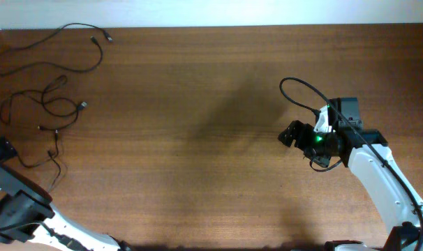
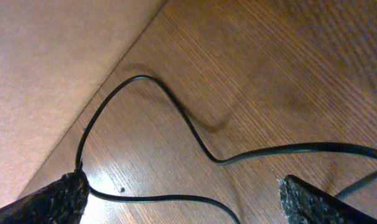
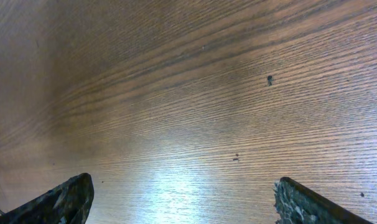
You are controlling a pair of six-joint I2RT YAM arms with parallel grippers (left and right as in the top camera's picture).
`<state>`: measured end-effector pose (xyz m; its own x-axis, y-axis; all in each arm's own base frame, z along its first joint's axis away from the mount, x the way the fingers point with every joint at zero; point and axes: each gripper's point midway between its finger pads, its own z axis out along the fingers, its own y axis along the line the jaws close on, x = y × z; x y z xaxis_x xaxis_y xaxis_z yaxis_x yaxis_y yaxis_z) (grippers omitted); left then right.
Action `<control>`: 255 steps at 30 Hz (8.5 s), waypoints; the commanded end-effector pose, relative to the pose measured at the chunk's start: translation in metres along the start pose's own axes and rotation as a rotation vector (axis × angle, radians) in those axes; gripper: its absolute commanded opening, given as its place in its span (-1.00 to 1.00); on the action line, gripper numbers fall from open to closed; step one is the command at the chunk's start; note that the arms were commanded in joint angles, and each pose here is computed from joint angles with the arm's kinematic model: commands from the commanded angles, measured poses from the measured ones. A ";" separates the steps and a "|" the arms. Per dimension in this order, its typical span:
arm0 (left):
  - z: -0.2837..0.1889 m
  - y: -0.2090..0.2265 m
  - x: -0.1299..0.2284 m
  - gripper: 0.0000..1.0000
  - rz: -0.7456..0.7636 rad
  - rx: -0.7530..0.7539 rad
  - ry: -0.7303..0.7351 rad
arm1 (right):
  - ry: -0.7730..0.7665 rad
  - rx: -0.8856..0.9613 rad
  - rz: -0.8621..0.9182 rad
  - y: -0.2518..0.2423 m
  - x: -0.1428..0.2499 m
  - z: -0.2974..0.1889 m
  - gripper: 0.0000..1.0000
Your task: Untangle cables
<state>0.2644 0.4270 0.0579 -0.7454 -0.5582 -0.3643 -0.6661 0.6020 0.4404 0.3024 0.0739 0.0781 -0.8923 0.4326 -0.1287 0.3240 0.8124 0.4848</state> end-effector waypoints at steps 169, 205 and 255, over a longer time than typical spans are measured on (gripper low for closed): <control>0.004 -0.026 0.151 -0.56 -0.875 0.669 0.418 | -0.022 0.030 -0.076 -0.003 -0.002 -0.003 0.89; -0.235 -0.244 -0.037 0.94 -0.045 0.590 -0.277 | -0.031 0.076 -0.070 -0.013 -0.006 0.003 0.97; -0.405 -0.431 0.127 0.98 0.671 1.021 -0.347 | -0.600 0.073 -0.259 -0.029 0.092 -0.192 0.97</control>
<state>0.4660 -0.1341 0.1424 -0.8265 0.1005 -0.5538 0.2217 0.9625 -0.1563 0.1488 0.0188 0.2188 -0.6331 0.4065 -0.6588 0.1960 0.9075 0.3716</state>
